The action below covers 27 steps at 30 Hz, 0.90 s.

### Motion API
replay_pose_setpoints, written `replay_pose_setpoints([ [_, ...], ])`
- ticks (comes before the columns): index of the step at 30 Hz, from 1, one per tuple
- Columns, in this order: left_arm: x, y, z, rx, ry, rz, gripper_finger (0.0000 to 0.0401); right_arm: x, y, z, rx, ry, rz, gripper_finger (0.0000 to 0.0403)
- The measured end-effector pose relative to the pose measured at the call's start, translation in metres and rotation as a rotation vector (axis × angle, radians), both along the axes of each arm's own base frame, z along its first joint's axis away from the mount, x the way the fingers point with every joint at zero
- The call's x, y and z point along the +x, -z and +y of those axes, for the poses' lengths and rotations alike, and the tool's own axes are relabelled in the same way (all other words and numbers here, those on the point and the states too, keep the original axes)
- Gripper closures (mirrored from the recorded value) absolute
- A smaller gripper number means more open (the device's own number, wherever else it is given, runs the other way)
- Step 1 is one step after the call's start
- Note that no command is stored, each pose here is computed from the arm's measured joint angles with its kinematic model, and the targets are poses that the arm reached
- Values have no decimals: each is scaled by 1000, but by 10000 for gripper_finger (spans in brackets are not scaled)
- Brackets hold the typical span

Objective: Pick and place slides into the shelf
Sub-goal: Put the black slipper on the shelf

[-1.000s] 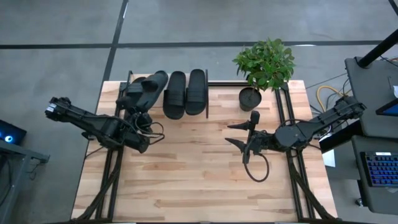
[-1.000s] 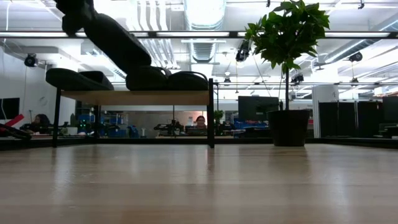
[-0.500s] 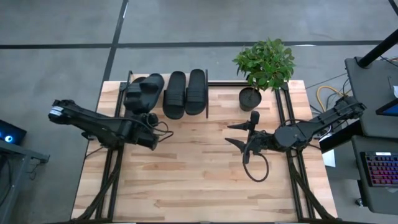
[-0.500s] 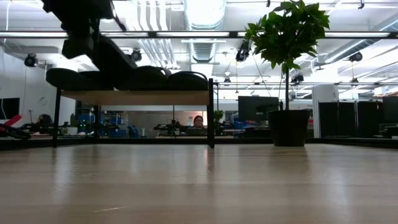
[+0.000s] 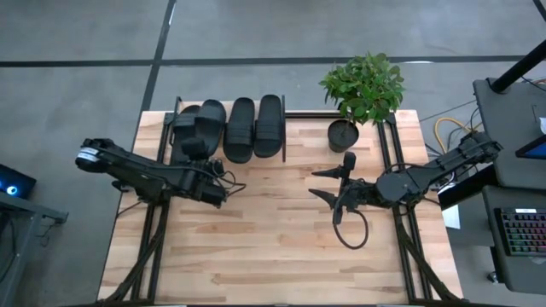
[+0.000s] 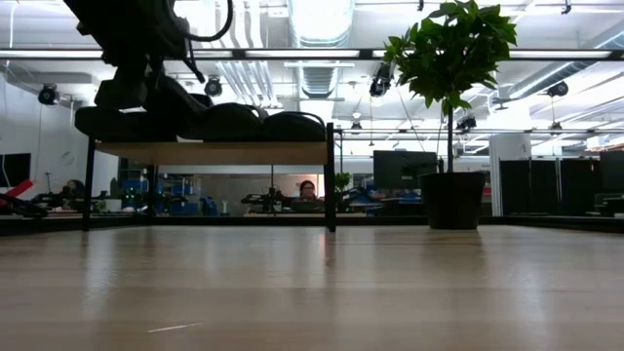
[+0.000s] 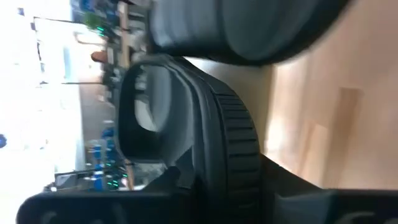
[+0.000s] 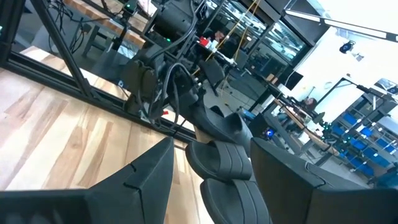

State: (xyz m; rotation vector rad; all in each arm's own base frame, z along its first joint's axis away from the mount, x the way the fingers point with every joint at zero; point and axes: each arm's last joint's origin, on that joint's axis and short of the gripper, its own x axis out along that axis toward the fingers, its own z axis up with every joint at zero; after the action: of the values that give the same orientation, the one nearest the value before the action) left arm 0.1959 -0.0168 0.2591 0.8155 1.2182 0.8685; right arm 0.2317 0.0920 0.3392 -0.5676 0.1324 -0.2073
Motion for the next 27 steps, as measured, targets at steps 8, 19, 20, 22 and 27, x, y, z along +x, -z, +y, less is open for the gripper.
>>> replay_pose_setpoints([
  [8,-3,2,-2,-172,-30,22,267,0,0,0,0,0,0,200],
  [19,-6,-14,0,-264,-38,-39,255,0,0,0,1,0,-1,200],
  [20,-6,-15,0,-273,-40,-39,255,0,0,0,1,0,-1,200],
  [22,-6,-15,3,-289,-43,-30,255,0,0,0,1,0,-1,200],
  [27,-5,-14,8,-335,-48,2,244,0,0,0,1,0,-1,200],
])
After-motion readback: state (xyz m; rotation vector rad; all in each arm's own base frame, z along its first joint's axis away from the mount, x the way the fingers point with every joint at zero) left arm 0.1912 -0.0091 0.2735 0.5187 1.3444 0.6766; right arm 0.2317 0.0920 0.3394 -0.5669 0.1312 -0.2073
